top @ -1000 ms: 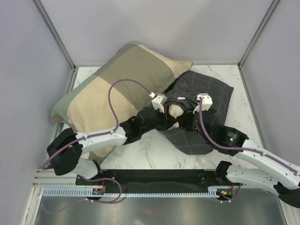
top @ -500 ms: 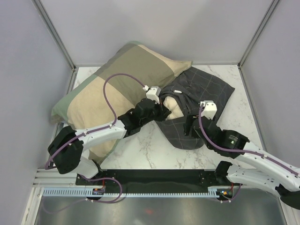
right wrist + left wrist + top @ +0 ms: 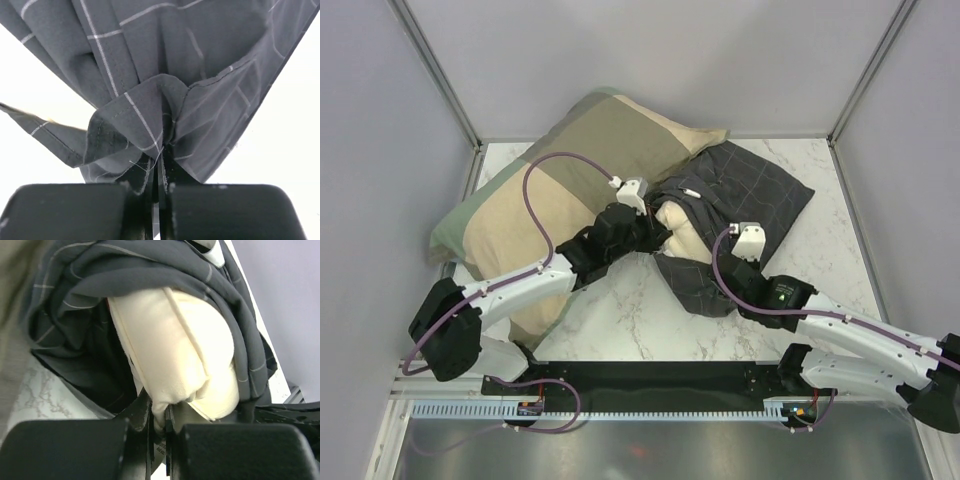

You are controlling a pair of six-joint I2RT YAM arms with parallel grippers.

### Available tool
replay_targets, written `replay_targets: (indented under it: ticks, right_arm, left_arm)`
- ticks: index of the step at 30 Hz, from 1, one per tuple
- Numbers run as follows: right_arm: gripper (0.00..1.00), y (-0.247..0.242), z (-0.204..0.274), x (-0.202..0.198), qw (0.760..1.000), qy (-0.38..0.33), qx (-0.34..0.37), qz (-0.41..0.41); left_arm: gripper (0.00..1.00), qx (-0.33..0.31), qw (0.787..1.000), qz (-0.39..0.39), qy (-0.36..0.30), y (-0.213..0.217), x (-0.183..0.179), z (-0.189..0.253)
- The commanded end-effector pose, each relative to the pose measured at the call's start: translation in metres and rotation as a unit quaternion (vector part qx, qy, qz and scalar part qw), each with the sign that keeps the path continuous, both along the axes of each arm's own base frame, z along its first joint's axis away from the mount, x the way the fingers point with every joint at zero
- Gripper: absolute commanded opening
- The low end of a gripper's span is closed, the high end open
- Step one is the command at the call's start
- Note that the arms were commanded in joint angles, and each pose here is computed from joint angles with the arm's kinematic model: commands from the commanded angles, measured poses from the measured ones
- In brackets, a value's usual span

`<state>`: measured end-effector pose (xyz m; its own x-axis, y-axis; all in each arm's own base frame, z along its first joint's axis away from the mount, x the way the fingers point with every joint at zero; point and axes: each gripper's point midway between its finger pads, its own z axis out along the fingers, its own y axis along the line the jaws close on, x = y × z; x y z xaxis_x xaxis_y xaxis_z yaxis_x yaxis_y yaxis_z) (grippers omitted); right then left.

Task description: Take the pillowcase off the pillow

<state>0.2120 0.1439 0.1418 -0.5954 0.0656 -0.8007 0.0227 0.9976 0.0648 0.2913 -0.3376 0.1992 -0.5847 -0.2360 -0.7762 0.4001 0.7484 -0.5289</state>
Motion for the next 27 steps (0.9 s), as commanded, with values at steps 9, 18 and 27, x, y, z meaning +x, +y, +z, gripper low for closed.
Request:
replay_targets:
  ticks: [9,18,27]
  right_arm:
    - [0.00,-0.008,0.000,-0.015,1.000,0.019,0.018,0.009]
    - [0.00,0.033,-0.020,-0.029,0.991,0.063,0.064,0.095]
    - [0.00,0.059,-0.027,-0.049,0.981,0.085,0.093,0.147]
  left_arm:
    - [0.02,-0.097,0.984,0.127,-0.077,0.080,0.101,0.094]
    - [0.02,-0.138,0.981,0.115,-0.079,0.069,0.136,0.120]
    - [0.02,-0.176,0.977,0.093,-0.079,0.055,0.141,0.141]
